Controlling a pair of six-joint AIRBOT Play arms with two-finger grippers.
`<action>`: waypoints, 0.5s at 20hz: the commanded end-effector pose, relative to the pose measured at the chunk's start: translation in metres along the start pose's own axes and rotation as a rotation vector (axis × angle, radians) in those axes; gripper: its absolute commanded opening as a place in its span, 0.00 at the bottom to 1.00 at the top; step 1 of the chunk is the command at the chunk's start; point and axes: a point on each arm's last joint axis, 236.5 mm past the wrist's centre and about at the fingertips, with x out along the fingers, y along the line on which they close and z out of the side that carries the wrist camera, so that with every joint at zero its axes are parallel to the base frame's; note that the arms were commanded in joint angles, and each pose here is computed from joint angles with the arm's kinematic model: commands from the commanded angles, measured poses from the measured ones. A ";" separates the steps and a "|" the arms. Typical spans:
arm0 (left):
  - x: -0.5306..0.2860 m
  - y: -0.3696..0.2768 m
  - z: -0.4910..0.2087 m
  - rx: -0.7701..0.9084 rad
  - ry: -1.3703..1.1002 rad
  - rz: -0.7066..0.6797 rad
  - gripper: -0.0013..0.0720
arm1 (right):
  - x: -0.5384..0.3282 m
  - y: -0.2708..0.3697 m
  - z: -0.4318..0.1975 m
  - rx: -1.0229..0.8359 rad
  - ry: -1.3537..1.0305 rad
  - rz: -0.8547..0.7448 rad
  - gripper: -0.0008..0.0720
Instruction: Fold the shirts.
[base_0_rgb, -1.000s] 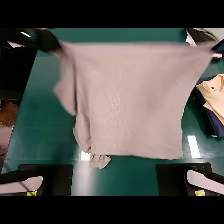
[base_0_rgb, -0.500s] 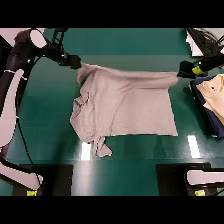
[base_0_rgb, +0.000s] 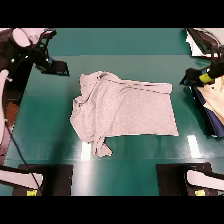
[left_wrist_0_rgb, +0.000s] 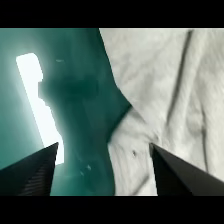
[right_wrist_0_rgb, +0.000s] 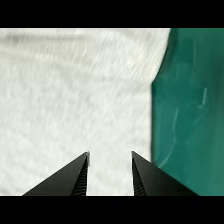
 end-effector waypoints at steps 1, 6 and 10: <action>0.001 -0.008 -0.068 -0.087 0.092 -0.059 0.92 | 0.003 0.033 -0.055 -0.014 0.064 0.146 0.43; 0.027 -0.048 -0.191 -0.338 0.082 -0.189 0.92 | 0.008 0.052 -0.079 0.016 0.034 0.234 0.43; 0.042 -0.078 -0.244 -0.464 0.119 -0.310 0.92 | 0.000 0.054 -0.077 0.008 -0.009 0.233 0.43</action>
